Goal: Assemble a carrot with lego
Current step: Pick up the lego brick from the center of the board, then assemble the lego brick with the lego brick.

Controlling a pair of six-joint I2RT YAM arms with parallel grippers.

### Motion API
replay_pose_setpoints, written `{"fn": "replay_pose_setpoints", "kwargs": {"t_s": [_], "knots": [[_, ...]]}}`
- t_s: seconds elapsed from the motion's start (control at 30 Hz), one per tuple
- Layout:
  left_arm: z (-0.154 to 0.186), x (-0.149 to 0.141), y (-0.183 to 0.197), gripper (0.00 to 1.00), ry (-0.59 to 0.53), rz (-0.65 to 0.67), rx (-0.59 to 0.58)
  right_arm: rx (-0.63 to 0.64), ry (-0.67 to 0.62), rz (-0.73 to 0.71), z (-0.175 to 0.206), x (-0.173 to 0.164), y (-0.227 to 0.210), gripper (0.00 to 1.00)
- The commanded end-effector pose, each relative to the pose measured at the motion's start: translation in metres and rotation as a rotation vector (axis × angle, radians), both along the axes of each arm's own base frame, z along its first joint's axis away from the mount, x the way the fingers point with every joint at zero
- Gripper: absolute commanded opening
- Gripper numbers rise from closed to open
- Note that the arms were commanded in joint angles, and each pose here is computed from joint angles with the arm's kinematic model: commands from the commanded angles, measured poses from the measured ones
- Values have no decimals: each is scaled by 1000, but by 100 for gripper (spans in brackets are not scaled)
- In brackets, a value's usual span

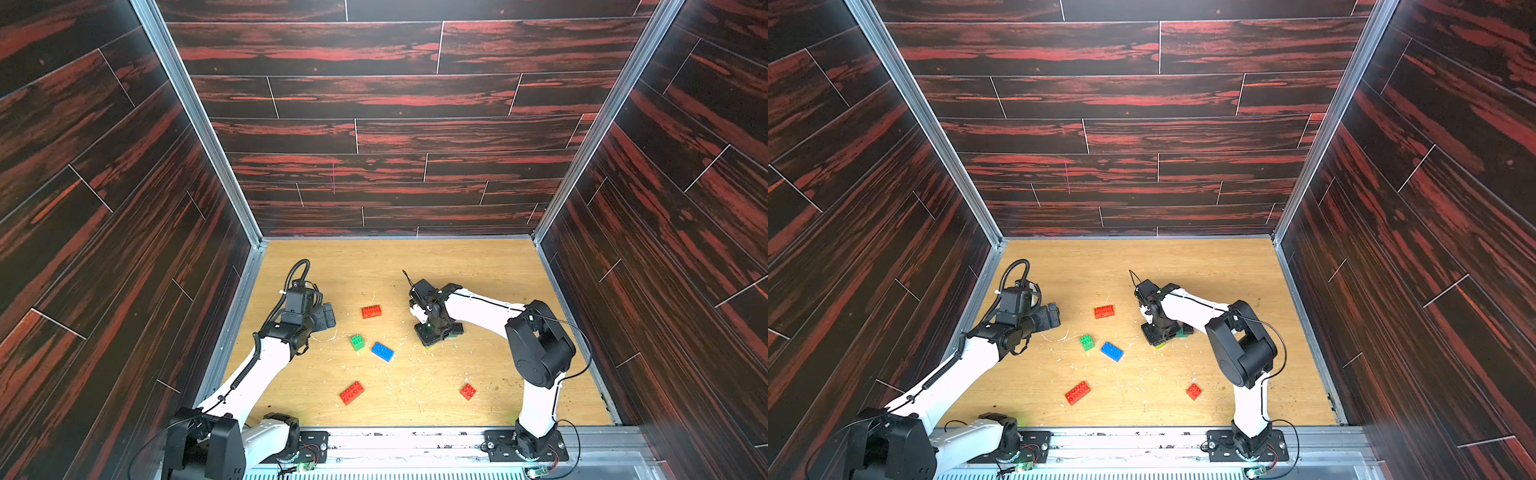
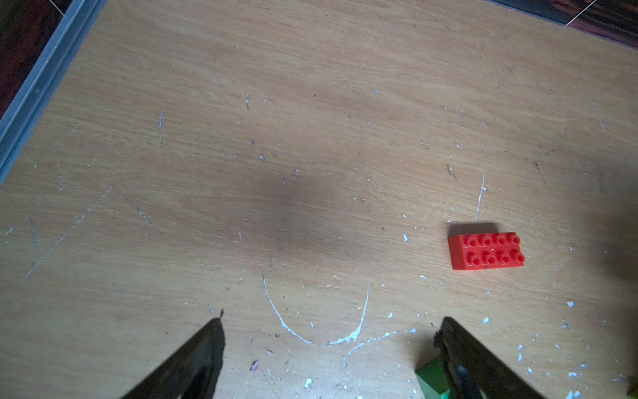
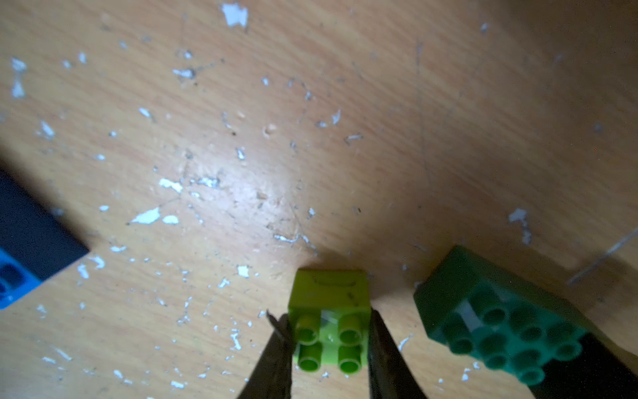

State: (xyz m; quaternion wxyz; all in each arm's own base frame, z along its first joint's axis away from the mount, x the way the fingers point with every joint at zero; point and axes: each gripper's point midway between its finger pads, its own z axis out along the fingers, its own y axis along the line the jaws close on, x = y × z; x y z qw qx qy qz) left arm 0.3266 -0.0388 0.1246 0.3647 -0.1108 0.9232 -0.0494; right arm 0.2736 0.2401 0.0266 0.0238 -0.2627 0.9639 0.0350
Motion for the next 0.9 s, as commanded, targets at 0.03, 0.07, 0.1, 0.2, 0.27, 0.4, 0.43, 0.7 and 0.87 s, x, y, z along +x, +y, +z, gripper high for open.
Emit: {"fn": "replay_pose_setpoints", "kwargs": {"t_s": [0.03, 0.07, 0.1, 0.2, 0.27, 0.4, 0.43, 0.7, 0.87], "knots": [[1, -7, 4, 98, 0, 18, 10, 32, 8, -66, 14, 7, 4, 21], [1, -7, 4, 98, 0, 19, 11, 43, 3, -77, 18, 9, 4, 21], [0, -7, 4, 98, 1, 18, 10, 56, -2, -92, 23, 11, 4, 21], [0, -7, 3, 98, 1, 15, 8, 73, -20, -146, 37, 21, -3, 21], [0, -6, 3, 98, 0, 15, 4, 72, -19, -194, 42, 28, -11, 21], [0, -6, 2, 98, 0, 14, 1, 72, -12, -288, 44, 39, -26, 21], [1, -6, 2, 98, -2, 13, 1, 68, -9, -306, 44, 41, -29, 22], [2, -7, 3, 98, -6, 16, 5, 48, 4, -349, 37, 46, -34, 22], [2, -7, 3, 98, -5, 15, 5, 51, 18, -357, 35, 44, -34, 21]]}}
